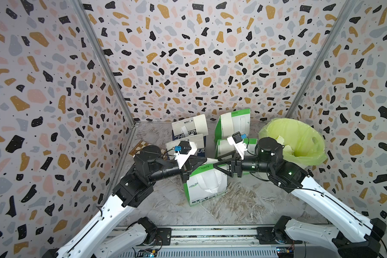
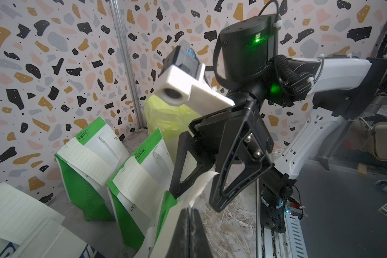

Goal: Shred takeout receipts and throw away
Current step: Shred the takeout receipt.

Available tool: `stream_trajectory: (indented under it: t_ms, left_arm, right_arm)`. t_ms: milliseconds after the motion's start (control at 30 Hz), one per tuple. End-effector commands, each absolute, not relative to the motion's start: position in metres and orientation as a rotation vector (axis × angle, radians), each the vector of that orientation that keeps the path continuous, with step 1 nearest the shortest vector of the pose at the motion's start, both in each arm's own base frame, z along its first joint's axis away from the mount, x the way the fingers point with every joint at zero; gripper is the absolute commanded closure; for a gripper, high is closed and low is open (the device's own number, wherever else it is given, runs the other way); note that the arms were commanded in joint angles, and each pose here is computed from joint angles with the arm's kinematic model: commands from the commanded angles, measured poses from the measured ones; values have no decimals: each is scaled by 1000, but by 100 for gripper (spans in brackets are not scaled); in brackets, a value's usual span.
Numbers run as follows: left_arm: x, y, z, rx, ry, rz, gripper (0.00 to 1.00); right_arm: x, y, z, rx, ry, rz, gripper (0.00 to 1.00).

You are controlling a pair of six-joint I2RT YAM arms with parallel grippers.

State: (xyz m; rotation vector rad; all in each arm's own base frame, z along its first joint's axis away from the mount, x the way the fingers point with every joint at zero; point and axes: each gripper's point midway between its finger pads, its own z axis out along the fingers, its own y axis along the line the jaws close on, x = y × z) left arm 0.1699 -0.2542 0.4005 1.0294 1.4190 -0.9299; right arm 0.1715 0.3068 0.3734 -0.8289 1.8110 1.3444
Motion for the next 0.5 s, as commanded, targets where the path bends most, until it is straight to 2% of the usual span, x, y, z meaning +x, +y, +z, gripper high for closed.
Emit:
stream_trajectory:
  t_ms: [0,333,467]
  left_arm:
    - [172,-256,407,1007,1394,-939,100]
    - [173,-256,414,988,1369,-945,100]
    - [173,-258,414,992,1369,-949,100]
  right_arm:
    - [171,305,383,-836,1756,1322,33]
    - [170,320,368,-888,1789,1329,36]
    - [180,325,364,-883,1802,1298,41]
